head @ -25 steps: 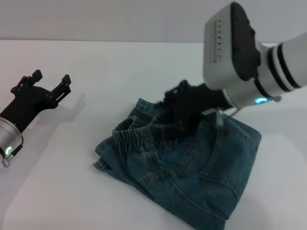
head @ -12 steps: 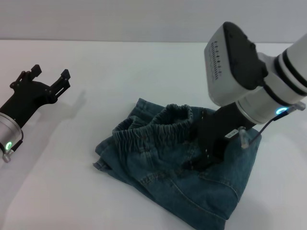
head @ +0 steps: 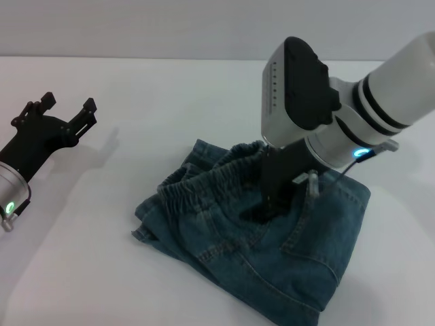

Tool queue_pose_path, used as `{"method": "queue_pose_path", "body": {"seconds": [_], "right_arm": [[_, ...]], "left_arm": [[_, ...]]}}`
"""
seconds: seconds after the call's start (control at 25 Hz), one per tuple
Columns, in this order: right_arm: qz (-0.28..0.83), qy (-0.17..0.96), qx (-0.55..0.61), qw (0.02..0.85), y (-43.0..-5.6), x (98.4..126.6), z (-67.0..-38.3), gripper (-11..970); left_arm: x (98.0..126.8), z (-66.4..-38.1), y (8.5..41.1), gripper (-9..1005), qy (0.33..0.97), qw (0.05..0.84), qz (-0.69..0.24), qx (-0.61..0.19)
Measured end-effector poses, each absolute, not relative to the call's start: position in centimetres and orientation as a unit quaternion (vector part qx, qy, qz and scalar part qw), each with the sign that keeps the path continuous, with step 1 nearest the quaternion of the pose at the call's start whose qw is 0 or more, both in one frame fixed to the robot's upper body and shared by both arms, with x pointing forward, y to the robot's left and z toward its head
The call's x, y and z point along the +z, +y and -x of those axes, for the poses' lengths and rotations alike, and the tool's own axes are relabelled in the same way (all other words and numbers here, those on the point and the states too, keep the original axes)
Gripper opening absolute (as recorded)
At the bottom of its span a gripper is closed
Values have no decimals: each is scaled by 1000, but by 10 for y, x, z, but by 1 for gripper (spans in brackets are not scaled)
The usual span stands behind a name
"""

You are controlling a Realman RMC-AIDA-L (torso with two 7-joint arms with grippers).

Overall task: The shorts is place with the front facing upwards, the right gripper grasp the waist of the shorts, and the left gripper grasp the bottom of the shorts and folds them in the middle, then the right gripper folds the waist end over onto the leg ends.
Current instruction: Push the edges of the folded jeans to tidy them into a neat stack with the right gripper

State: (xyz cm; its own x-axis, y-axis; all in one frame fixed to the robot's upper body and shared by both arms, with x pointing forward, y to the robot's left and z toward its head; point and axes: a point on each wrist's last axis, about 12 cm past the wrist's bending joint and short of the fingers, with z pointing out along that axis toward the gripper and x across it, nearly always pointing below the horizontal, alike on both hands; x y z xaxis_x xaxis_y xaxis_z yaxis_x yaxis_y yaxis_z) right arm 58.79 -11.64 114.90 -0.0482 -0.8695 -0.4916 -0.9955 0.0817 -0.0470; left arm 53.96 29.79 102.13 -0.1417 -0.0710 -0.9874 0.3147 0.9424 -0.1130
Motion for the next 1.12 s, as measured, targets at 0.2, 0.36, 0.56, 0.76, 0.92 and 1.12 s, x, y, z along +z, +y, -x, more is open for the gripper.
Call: {"method": "queue_pose_path", "body": {"seconds": [0.2, 0.36, 0.56, 0.76, 0.92, 1.12], "right_arm": [[648, 714, 139, 228, -113, 1145, -599, 545], [642, 713, 125, 252, -107, 1140, -604, 545], [643, 710, 118, 262, -100, 1133, -605, 545], [635, 709, 133, 276, -97, 1132, -602, 544], [629, 686, 160, 329, -101, 1146, -579, 545], [637, 660, 172, 359, -107, 1164, -551, 542]], "left_arm": [[1020, -538, 300, 843, 743, 649, -76, -147], [1020, -538, 300, 843, 743, 649, -73, -147], [1020, -538, 302, 843, 743, 650, -69, -145], [1019, -537, 304, 843, 744, 649, -68, -143], [1018, -534, 306, 843, 745, 648, -66, -141], [1017, -533, 307, 843, 746, 648, -64, -140]]}}
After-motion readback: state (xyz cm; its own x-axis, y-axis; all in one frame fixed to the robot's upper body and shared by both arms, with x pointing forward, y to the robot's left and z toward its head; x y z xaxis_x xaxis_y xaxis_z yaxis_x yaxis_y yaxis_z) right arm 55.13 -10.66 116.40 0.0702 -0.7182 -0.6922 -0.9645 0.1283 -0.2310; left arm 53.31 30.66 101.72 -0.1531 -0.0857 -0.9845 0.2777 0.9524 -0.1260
